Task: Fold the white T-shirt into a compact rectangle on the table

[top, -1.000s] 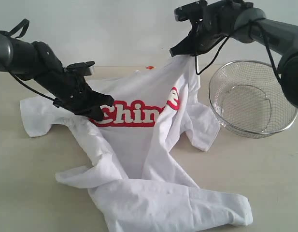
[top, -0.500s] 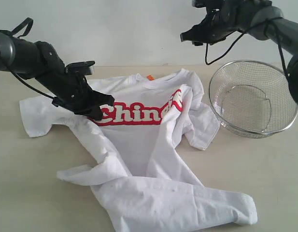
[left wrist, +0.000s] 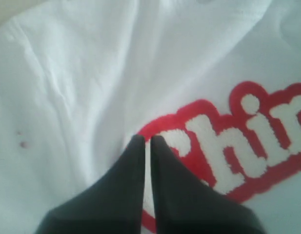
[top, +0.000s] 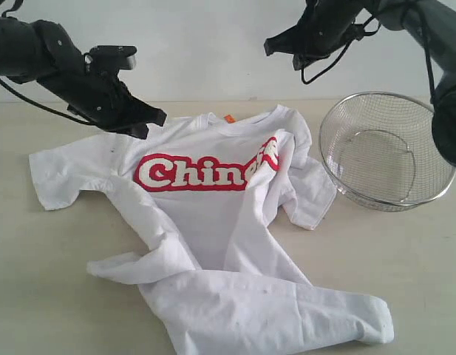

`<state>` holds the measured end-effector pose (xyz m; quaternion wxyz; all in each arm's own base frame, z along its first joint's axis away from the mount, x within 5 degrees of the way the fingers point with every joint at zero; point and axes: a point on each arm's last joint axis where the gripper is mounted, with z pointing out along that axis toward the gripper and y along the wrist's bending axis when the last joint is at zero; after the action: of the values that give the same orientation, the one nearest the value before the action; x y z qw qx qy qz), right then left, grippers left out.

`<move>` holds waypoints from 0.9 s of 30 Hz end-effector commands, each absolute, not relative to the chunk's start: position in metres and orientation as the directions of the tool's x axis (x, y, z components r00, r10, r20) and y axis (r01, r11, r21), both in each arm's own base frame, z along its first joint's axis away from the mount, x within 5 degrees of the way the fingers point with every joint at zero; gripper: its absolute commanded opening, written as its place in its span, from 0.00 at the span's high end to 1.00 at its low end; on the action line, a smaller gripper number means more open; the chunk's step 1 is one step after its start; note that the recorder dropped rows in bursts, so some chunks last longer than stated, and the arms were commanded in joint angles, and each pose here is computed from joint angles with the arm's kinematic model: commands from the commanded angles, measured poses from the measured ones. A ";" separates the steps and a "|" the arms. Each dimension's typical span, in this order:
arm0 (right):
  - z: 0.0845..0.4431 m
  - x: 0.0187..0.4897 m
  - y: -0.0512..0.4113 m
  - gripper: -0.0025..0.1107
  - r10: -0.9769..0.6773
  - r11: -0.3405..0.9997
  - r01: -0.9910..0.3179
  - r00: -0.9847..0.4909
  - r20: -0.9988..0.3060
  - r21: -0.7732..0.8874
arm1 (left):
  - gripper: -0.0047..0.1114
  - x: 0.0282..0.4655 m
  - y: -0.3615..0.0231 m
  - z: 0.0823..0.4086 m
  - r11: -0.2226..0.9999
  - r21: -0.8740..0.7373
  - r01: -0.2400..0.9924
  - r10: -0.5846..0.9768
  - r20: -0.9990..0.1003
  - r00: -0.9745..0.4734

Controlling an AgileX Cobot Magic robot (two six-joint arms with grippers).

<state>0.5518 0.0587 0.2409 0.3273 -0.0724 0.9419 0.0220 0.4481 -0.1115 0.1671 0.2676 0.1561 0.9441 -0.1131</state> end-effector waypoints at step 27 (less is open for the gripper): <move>0.190 0.527 0.119 0.98 -0.265 0.938 -0.328 -0.887 -0.378 0.113 | 0.92 0.516 -0.120 0.136 0.882 -0.124 0.454 0.292 -0.612 -0.735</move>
<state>0.5280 0.1182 0.1897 0.1827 -0.1500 0.9674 0.0909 0.5110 -0.1142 0.1337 0.3064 0.1820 0.9277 -0.1117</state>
